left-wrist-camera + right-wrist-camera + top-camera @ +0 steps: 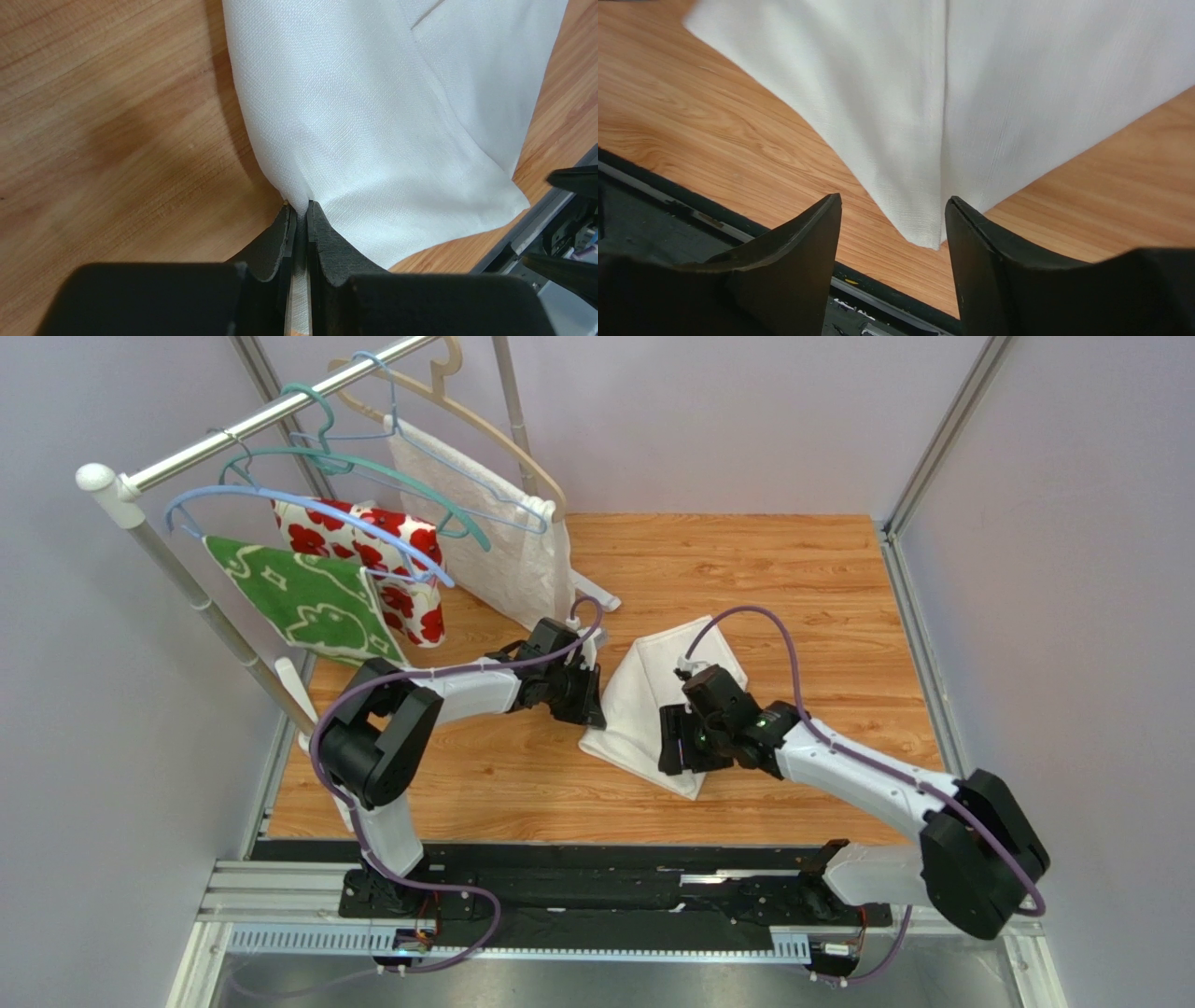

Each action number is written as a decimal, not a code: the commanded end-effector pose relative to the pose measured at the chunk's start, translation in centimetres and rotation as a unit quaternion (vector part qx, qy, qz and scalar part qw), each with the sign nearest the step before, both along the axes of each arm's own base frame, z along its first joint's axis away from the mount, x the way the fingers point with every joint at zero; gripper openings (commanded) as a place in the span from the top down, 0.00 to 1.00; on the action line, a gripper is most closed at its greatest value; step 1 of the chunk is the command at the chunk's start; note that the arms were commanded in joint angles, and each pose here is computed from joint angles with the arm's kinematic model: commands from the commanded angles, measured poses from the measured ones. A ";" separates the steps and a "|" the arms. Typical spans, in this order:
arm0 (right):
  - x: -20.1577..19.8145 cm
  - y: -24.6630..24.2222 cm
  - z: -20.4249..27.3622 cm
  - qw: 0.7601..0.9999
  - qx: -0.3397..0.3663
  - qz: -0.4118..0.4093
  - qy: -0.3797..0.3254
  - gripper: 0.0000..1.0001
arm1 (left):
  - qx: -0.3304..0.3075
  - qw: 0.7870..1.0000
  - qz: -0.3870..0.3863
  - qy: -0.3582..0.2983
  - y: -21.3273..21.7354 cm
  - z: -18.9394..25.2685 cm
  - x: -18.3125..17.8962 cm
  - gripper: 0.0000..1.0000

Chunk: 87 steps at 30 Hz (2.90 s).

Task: Fold the napkin, place the utensils inside, and roll it up
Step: Fold the napkin, then roll the napkin with the utensil

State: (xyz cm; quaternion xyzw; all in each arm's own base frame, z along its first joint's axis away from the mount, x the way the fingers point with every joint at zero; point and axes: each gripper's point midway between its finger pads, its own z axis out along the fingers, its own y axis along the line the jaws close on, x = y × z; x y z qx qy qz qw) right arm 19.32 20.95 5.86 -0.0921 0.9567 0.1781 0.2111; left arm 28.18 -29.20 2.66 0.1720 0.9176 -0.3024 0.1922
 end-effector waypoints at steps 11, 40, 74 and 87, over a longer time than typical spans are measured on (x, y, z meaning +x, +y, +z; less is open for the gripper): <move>2.2 6.3 5.9 0.947 -0.059 0.190 -0.254 0.38 | 0.066 0.997 -0.030 0.036 1.4 0.0 -0.9 1.00; 1.4 7.5 -4.7 0.876 -0.283 0.264 -0.288 0.50 | 0.066 0.995 -0.042 0.058 2.2 0.2 -0.7 1.00; -2.8 12.0 -1.0 0.942 0.061 0.329 -0.023 1.00 | -0.046 0.994 0.085 -0.052 6.6 5.3 -2.0 0.34; -0.9 11.2 -4.5 0.947 0.111 0.294 0.070 1.00 | -0.104 0.985 0.112 0.078 4.7 2.1 -5.2 0.33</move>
